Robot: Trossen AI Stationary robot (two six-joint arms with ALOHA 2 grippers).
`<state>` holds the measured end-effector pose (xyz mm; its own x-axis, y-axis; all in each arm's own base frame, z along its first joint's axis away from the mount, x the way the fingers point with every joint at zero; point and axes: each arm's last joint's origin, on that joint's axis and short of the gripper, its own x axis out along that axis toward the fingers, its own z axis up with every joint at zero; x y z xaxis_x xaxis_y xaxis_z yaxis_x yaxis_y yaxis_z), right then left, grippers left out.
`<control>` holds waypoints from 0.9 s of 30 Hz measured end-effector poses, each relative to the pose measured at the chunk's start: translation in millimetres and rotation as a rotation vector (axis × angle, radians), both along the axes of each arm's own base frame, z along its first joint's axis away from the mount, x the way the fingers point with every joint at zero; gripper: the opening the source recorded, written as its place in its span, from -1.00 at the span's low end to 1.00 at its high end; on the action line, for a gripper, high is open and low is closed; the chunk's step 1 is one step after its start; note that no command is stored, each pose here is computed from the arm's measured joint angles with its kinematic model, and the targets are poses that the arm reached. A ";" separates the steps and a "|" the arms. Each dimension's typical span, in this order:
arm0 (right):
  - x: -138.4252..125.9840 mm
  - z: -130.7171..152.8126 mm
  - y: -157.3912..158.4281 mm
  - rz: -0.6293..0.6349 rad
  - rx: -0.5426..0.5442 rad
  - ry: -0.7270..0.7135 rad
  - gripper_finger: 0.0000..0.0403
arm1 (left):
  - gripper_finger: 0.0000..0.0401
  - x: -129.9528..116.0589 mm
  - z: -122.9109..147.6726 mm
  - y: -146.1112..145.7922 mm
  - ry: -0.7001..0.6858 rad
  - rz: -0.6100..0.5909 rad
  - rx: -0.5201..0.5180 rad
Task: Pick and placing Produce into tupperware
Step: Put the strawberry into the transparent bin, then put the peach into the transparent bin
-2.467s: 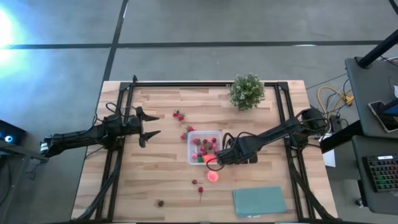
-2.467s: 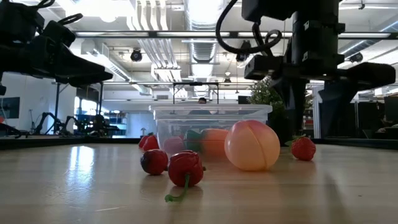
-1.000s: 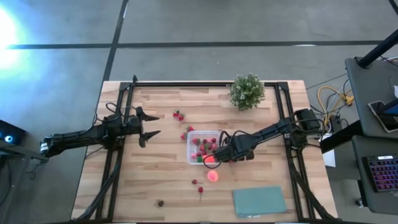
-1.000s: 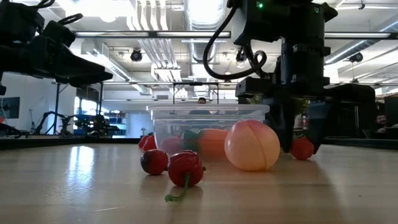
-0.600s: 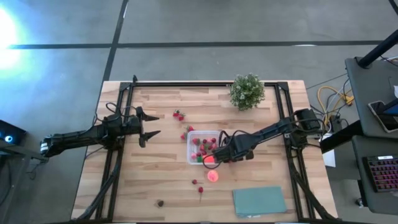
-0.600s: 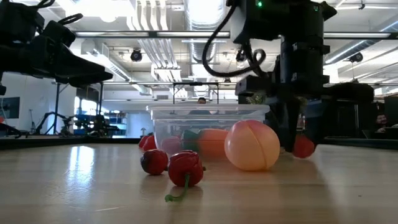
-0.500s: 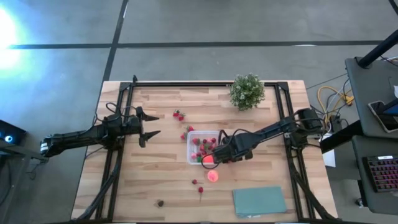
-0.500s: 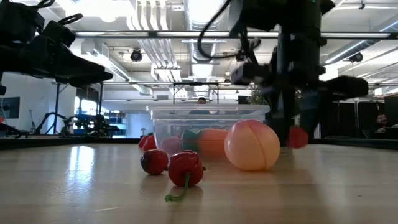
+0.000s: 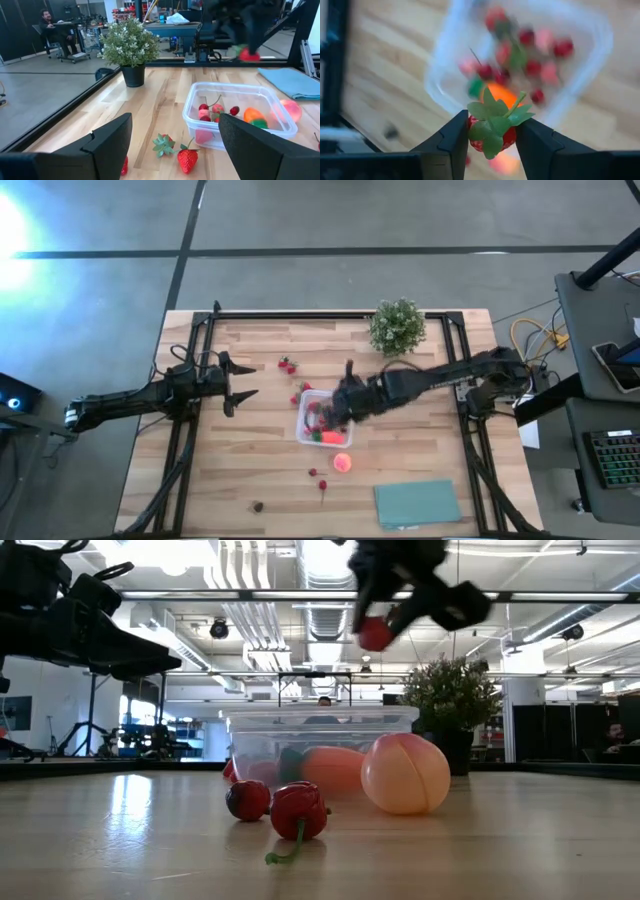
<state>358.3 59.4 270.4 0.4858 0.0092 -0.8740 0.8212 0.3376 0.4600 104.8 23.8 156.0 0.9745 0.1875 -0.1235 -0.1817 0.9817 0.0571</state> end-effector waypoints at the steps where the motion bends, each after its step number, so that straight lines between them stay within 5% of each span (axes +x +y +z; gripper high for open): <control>1: 4.0 2.6 -6.2 -0.002 -0.011 -0.014 -0.32 | 0.41 0.0 0.2 0.0 -0.002 0.000 0.001; 7: 22.5 -3.1 -35.3 0.018 -0.073 0.002 -0.23 | 0.41 0.0 0.1 0.0 -0.001 0.000 0.000; 19: 27.8 -1.7 -36.8 0.038 -0.087 -0.006 0.22 | 0.41 0.1 0.0 0.0 0.000 0.000 0.000; 27: 33.8 8.9 -36.8 0.064 -0.126 -0.080 0.24 | 0.41 0.0 0.0 0.0 -0.001 0.000 0.000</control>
<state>392.2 22.6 279.3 0.5563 -0.0646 -0.8285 0.7582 0.4475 0.4742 104.8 23.8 156.0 0.9745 0.1878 -0.1225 -0.1820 0.9816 0.0571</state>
